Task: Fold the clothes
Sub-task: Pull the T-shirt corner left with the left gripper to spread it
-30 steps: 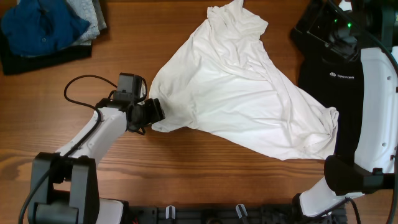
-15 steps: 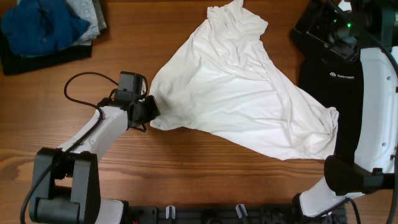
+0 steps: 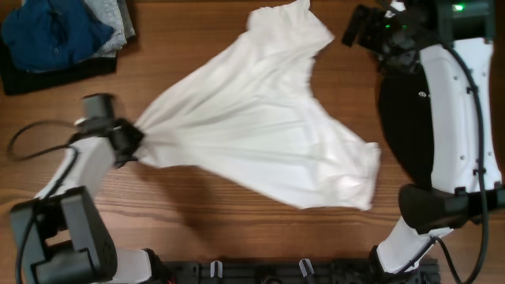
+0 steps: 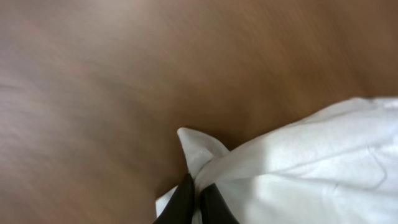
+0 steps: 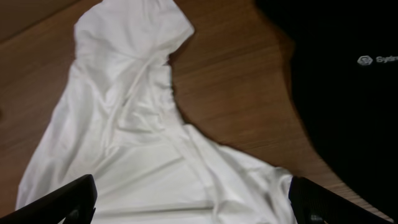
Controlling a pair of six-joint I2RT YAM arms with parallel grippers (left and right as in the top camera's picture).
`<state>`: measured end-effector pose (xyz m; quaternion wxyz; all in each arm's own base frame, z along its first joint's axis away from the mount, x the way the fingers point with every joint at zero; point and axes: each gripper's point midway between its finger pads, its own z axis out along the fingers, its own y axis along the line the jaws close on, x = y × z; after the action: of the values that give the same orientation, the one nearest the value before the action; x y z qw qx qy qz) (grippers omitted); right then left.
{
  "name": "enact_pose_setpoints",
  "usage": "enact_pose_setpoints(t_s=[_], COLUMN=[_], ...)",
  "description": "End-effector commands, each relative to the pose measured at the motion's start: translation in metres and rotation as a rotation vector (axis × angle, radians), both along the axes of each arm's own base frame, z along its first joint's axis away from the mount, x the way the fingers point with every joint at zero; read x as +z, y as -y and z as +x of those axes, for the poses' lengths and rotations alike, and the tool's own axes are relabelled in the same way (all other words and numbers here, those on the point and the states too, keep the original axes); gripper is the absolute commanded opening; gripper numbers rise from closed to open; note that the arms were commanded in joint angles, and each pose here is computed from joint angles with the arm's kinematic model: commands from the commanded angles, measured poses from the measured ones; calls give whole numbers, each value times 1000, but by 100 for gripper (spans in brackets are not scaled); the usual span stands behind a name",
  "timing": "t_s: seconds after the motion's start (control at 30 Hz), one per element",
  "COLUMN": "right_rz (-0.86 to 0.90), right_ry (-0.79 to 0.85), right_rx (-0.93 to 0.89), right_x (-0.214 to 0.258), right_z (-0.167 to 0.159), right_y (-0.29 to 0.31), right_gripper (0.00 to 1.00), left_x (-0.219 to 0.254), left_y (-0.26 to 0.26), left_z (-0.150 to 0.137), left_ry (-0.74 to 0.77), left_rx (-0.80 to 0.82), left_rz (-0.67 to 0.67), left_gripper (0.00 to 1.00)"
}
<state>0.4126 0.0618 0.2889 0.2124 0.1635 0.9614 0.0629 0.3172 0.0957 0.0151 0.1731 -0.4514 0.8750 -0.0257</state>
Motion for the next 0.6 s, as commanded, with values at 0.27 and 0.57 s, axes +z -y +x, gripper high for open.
enact_pose_setpoints(t_s=[0.27,0.57], right_rz=[-80,-121], right_ry=[-211,-316], right_rx=[276,398], right_x=[-73,-98], right_z=[-2,-26], right_y=[-58,-95], right_gripper=[100,95], left_x=[-11,-8], left_y=[-87,-70], left_z=[-92,-79], left_ry=[-130,-51], left_rx=[613,590], left_rz=[-147,-339], left_gripper=[4,100])
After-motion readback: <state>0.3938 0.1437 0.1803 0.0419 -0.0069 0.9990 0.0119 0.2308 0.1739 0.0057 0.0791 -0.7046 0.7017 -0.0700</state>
